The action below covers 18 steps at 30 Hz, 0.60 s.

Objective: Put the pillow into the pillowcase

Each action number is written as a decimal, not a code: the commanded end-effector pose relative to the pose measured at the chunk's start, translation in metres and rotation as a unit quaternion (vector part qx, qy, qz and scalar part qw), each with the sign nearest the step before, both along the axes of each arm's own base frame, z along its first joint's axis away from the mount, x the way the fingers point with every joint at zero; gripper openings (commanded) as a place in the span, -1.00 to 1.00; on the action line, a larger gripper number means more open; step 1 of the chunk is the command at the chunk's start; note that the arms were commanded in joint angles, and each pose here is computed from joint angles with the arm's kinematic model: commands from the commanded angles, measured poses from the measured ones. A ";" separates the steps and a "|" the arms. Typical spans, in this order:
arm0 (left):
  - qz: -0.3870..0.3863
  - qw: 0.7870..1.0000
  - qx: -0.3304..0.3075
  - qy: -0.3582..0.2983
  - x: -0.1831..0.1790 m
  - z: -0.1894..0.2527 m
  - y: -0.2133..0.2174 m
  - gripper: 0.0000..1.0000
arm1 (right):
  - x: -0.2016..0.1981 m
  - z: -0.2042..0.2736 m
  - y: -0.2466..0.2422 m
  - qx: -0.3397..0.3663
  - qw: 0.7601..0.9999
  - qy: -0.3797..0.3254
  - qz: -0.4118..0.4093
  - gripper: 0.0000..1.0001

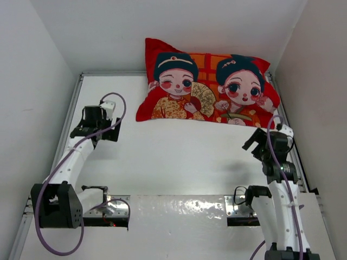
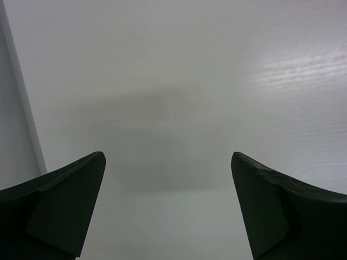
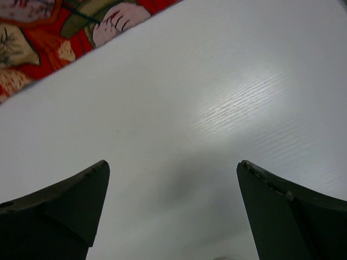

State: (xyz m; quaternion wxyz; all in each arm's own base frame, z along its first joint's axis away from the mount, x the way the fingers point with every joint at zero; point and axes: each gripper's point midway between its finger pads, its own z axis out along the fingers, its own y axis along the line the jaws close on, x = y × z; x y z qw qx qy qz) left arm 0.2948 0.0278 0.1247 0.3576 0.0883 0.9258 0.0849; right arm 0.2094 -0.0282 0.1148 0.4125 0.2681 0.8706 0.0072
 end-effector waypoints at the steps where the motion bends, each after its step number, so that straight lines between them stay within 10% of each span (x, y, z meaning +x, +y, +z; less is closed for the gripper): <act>1: 0.017 0.998 0.010 -0.057 0.011 0.009 0.013 0.99 | 0.001 0.009 -0.017 0.024 0.992 -0.049 -0.110 0.98; 18: -0.002 0.997 -0.003 -0.080 -0.001 -0.003 0.010 0.99 | -0.011 -0.003 -0.019 0.031 0.989 -0.060 -0.133 0.98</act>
